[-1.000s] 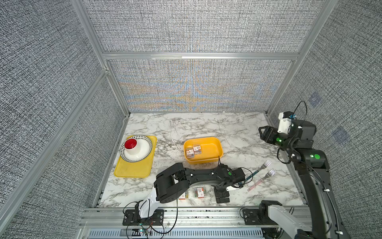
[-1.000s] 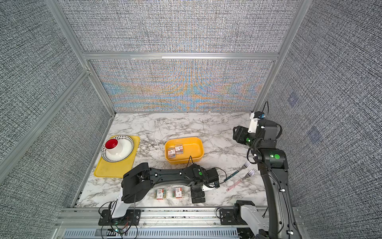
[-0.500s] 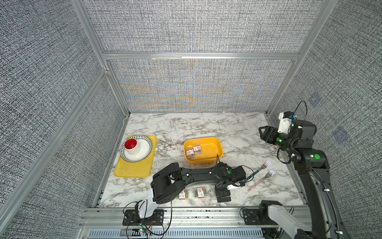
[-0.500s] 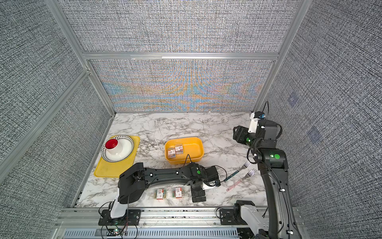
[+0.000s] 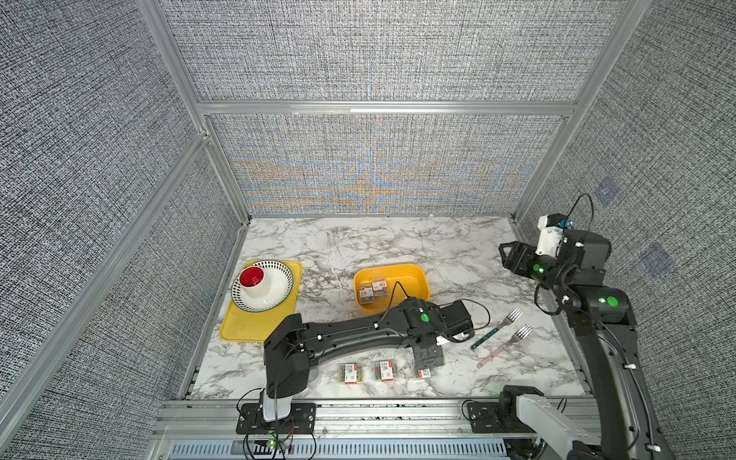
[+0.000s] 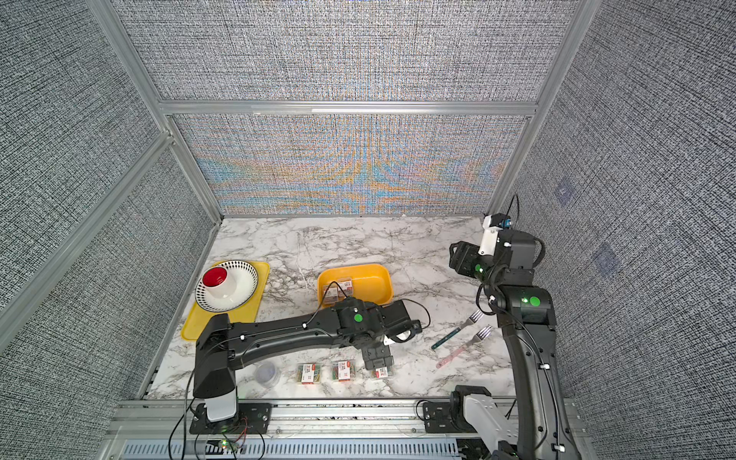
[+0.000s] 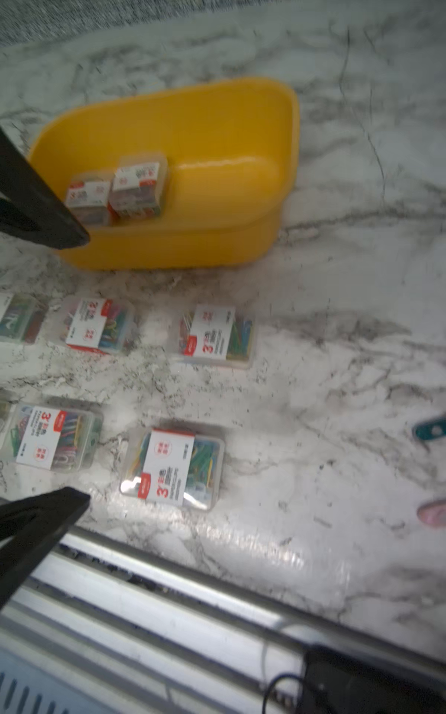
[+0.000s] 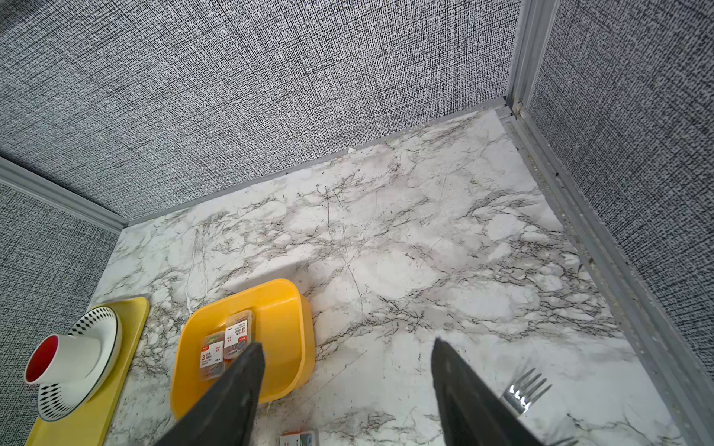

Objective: Take the paper clips out of the storage box
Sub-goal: Place the boxed paper clips at the center of the board.

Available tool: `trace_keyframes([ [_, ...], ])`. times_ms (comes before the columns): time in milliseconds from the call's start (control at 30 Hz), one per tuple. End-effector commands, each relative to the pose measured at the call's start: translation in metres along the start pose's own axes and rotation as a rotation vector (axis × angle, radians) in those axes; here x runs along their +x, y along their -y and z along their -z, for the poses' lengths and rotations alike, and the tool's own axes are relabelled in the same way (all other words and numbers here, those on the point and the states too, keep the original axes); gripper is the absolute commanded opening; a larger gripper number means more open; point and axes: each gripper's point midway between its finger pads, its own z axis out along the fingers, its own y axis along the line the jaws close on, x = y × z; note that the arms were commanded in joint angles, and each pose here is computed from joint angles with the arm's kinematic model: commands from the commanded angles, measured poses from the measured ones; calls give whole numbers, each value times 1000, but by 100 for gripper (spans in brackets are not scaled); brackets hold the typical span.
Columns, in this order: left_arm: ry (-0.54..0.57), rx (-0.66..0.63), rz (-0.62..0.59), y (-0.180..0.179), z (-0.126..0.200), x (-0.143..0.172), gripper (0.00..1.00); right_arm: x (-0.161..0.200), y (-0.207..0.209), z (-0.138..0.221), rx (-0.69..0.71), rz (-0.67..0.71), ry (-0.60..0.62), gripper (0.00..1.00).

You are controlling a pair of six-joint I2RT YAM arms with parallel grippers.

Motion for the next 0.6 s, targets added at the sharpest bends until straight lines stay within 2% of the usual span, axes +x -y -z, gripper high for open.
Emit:
trace_keyframes([
  [0, -20, -251, 216, -74, 28, 22, 100, -9, -5, 2, -20, -3, 28, 71],
  [67, 29, -311, 359, -106, 49, 36, 100, -11, -8, 3, -31, -4, 29, 71],
  [200, 135, -384, 567, -147, 81, 63, 100, -14, -11, 2, -46, -3, 26, 71],
  [467, 215, -604, 786, -204, 139, 138, 96, -8, -20, -13, -105, -20, -46, 70],
  [567, 275, -626, 897, -217, 152, 165, 95, -2, -24, -23, -132, -45, -83, 67],
])
